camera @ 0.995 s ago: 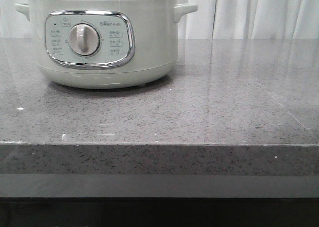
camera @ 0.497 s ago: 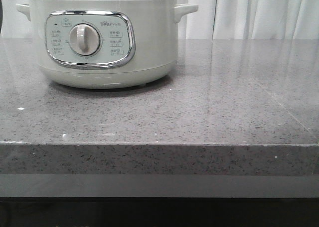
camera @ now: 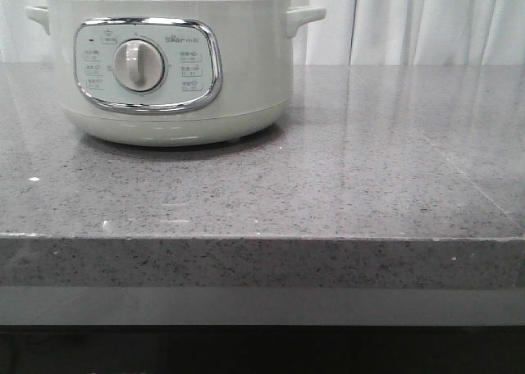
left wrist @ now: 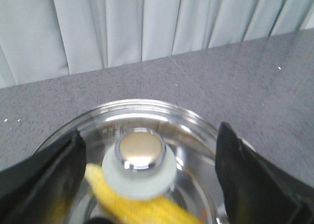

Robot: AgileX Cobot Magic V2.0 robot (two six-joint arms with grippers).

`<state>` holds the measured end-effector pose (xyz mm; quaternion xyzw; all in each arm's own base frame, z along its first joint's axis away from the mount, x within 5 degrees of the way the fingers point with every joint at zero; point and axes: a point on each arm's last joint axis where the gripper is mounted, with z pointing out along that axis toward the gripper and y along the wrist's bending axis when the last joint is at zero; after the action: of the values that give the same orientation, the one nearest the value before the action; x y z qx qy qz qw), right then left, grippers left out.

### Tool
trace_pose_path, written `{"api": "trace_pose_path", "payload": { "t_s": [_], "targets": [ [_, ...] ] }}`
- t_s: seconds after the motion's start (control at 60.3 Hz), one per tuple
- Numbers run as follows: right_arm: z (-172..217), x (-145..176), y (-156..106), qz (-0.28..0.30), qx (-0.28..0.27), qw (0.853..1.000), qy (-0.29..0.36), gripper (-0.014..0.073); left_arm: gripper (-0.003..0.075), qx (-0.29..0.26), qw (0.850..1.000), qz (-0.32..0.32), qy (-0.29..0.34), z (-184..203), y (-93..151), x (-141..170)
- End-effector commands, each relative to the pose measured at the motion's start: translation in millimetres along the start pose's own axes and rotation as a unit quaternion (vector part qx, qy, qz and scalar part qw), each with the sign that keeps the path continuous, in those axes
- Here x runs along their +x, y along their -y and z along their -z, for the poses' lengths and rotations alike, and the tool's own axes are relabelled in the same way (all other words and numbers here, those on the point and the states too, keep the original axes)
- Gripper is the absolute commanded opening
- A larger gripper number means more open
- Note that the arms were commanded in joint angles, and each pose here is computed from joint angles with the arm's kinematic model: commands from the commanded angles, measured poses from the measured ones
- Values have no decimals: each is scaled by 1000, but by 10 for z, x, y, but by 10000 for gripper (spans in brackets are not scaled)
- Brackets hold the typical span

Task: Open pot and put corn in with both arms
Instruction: 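Release the lid knob and raise the left gripper away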

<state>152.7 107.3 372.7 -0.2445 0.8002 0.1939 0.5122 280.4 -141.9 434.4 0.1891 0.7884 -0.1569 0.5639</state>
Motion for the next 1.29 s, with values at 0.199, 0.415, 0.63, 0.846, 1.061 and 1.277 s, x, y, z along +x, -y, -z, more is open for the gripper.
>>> {"api": "trace_pose_path", "payload": {
  "t_s": [0.199,0.415,0.63,0.846,1.061,1.277],
  "targets": [
    [61,-150,5,4,5,999,52,646,543,4,1000,-11,19,896,60,13],
    [61,-150,5,4,5,999,52,646,543,5,1000,-8,-2,1173,65,452],
    [62,-149,5,4,5,999,52,646,543,8,1000,-1,-17,1351,72,835],
    [62,-153,5,3,5,999,54,645,520,8,1000,-1,-19,1427,72,984],
    [62,-149,4,3,5,999,52,437,307,8,1000,-1,-15,1427,71,976],
    [61,-145,4,3,4,999,50,18,90,7,1000,-1,-10,1427,71,967]
  ]
}}
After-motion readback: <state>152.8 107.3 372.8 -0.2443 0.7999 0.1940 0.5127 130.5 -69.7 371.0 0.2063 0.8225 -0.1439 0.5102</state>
